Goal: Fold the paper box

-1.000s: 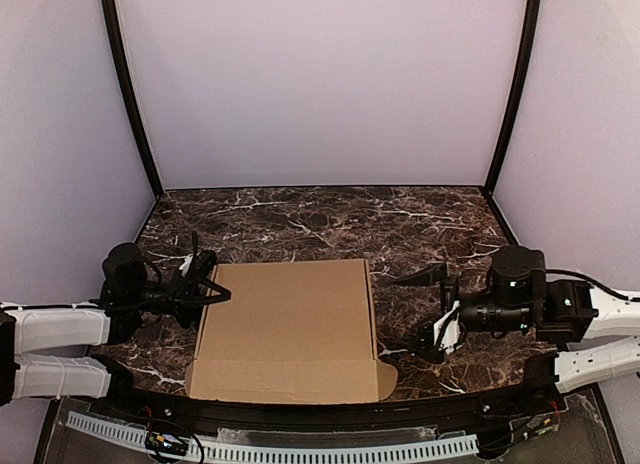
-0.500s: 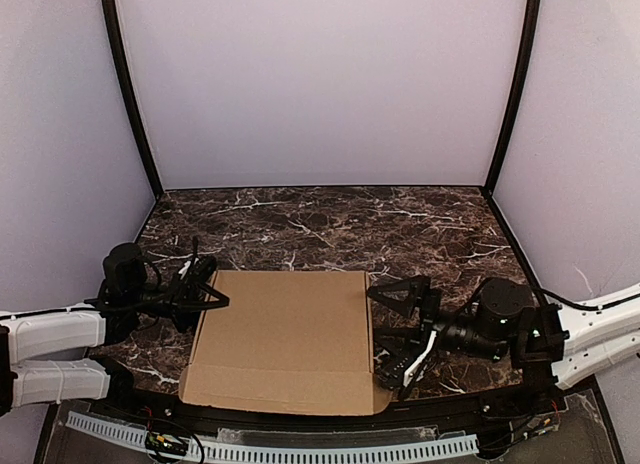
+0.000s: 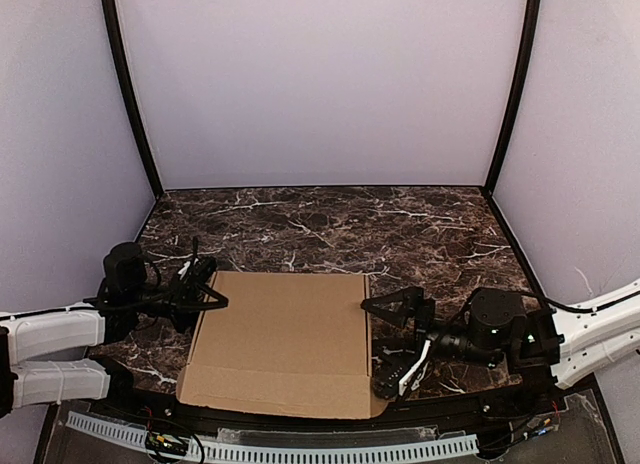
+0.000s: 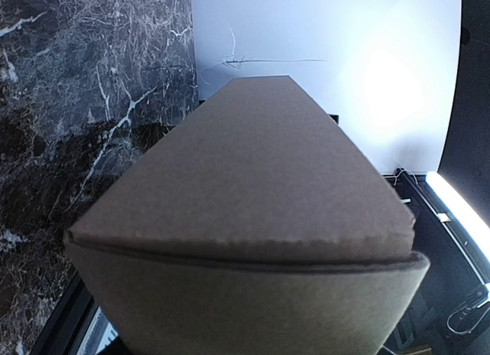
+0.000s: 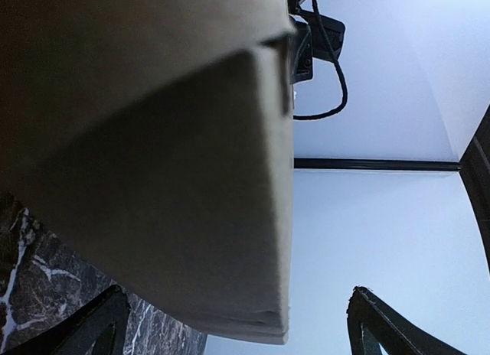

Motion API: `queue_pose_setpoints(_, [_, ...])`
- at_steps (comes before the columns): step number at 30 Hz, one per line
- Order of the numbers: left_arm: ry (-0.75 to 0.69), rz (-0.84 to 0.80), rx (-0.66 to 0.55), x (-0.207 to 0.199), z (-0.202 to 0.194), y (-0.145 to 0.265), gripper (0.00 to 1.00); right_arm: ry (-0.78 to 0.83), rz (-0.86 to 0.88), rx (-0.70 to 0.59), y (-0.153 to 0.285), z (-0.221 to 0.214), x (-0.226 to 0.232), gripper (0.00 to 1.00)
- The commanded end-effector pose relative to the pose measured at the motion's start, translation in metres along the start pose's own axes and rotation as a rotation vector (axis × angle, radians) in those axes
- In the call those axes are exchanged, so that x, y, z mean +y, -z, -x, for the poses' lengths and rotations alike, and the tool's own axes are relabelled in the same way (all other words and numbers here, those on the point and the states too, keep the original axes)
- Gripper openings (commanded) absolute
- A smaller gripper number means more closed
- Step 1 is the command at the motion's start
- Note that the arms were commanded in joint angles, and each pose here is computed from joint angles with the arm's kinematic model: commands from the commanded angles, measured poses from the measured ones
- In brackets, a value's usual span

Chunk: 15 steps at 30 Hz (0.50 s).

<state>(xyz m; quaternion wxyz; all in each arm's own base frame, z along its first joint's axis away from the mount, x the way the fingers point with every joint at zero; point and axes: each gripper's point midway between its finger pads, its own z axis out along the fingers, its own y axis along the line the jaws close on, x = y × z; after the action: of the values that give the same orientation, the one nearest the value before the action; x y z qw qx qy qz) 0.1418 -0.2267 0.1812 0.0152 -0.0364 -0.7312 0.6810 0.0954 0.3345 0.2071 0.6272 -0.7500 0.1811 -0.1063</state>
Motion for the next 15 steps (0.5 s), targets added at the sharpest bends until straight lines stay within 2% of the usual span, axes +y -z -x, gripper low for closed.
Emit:
queue_pose_setpoints(1, [-0.085, -0.027, 0.028, -0.020, -0.003, 0.000, 0.31, -0.067, 0.058, -0.037, 0.003, 0.010, 0.018, 0.99])
queue_pose_setpoints(12, [-0.101, -0.026, 0.029, -0.021, -0.005, 0.001, 0.31, -0.124, 0.005, -0.083, -0.008, 0.029, 0.007, 0.99])
queue_pose_setpoints(15, [-0.098, -0.024, 0.028, -0.019, -0.005, 0.001, 0.31, -0.120, -0.020, -0.072, -0.011, 0.029, 0.003, 0.94])
